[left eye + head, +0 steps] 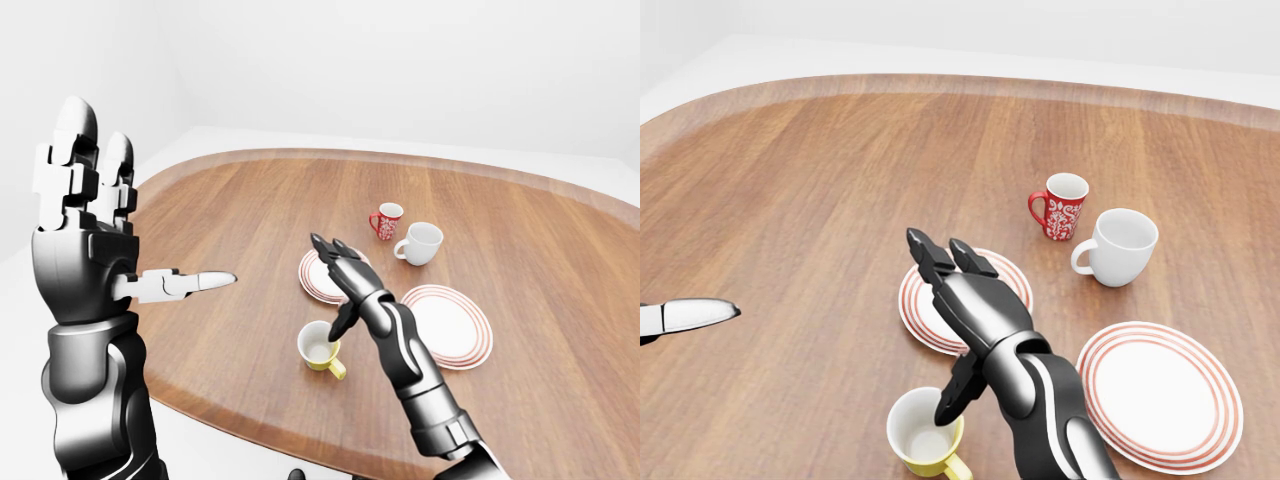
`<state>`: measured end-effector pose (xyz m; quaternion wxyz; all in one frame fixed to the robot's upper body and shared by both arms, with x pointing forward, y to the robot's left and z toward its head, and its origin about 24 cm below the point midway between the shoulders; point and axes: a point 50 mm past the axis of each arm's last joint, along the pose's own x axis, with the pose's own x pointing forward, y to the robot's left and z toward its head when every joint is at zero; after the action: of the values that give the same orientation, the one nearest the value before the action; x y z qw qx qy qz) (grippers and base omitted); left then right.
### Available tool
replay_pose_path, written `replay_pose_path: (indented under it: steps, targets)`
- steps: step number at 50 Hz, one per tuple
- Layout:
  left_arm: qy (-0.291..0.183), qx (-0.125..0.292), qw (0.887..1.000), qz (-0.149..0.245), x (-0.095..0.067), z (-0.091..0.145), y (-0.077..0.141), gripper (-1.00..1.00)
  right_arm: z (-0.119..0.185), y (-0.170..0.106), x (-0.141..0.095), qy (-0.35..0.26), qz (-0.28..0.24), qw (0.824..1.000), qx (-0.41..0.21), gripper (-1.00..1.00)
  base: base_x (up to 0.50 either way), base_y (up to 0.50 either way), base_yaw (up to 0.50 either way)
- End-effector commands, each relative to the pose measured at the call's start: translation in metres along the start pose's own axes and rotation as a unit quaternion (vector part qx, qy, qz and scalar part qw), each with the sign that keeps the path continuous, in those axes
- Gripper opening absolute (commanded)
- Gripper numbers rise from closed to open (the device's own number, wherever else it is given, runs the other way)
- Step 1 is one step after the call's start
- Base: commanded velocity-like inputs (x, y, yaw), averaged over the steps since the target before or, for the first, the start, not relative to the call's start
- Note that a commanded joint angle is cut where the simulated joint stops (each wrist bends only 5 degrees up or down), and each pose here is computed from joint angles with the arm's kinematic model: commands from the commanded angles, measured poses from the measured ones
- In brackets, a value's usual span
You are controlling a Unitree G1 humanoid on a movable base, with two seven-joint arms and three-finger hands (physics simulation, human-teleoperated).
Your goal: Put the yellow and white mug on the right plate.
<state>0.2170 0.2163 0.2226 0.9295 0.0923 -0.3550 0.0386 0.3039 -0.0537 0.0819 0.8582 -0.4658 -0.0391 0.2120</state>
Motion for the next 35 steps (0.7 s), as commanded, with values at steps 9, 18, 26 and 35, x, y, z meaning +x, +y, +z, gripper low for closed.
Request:
replay_pose_path:
  steps: [9, 18, 26, 35]
  targets:
    - [-0.003, 0.001, 1.000, 0.000, 0.001, 0.001, 0.001, 0.91, -0.013, 0.034, 0.003, 0.034, 0.024, 0.999, 0.017, 1.00, 0.00, 0.00, 0.00]
    - [-0.003, 0.000, 1.000, -0.001, 0.000, 0.001, 0.000, 0.91, -0.020, 0.045, 0.004, 0.050, 0.032, 0.998, 0.021, 1.00, 0.00, 0.00, 0.00]
    - [-0.004, 0.000, 1.000, -0.004, 0.000, 0.002, -0.001, 0.91, -0.026, 0.052, 0.004, 0.064, 0.036, 0.997, 0.022, 1.00, 0.00, 0.00, 0.00]
    - [-0.006, 0.001, 1.000, -0.004, 0.000, 0.003, -0.001, 0.91, -0.027, 0.059, 0.004, 0.068, 0.040, 0.997, 0.026, 1.00, 0.00, 0.00, 0.00]
